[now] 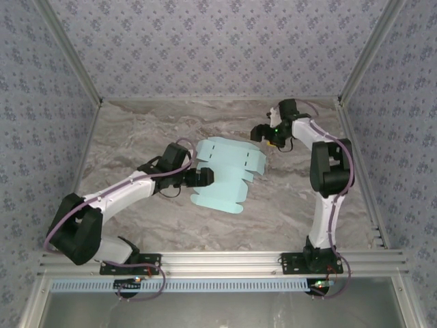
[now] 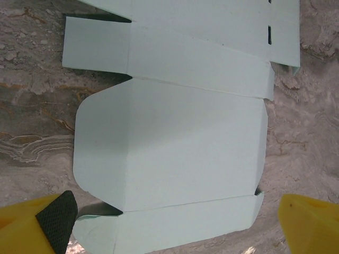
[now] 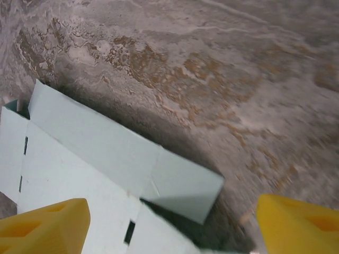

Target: Fold the paper box

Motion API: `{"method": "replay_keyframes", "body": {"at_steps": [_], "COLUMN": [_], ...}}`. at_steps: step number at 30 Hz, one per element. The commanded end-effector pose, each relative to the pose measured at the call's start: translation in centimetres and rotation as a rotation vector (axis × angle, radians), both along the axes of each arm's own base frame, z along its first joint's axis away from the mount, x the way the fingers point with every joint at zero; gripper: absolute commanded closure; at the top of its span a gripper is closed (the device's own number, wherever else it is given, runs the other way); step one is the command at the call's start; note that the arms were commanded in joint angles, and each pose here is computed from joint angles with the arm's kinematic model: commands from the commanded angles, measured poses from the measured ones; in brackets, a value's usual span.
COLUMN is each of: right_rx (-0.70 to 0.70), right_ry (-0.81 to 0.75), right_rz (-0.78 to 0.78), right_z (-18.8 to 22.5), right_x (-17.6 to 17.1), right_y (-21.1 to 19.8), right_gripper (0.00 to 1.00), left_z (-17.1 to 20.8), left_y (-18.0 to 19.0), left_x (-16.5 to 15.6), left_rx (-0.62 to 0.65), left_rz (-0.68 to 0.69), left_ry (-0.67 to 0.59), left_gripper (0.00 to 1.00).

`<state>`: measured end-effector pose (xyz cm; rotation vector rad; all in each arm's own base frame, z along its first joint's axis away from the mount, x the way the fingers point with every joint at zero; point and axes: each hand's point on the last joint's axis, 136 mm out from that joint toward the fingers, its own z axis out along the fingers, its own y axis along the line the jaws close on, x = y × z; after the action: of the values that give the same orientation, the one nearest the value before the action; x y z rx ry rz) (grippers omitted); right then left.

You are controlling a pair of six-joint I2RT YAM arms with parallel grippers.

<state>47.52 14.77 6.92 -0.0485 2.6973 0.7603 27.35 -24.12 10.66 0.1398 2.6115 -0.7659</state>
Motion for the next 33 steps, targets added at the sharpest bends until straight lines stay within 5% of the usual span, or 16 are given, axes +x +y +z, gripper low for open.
{"method": "replay_keyframes", "body": {"at_steps": [1,12,23,33], "right_rx": [0.082,0.278,0.425,0.479], "right_ry": [0.084,0.202,0.268,0.296], "right_rz": [0.089,0.222,0.261,0.322], "right_z": [-0.3,0.2,-1.0,-1.1], "right_x": [-1.1,-10.0,-16.6,-18.2], "right_y": [1.8,4.3,7.5,9.8], "right_gripper": [0.18,0.22,0.27,0.52], "left_z": [-0.4,-0.6,-2.3,-5.3], "left_y": [-0.1,2.0,3.6,2.9], "left_x": [-0.4,-0.6,0.4,0.6], "left_rx": [0.003,0.158,0.152,0.118], "left_rz": [0.003,-0.033,0.043,0.078], "left_ry": [0.042,0.063,0.086,0.153], "left_gripper": [0.01,0.01,0.01,0.01]}}
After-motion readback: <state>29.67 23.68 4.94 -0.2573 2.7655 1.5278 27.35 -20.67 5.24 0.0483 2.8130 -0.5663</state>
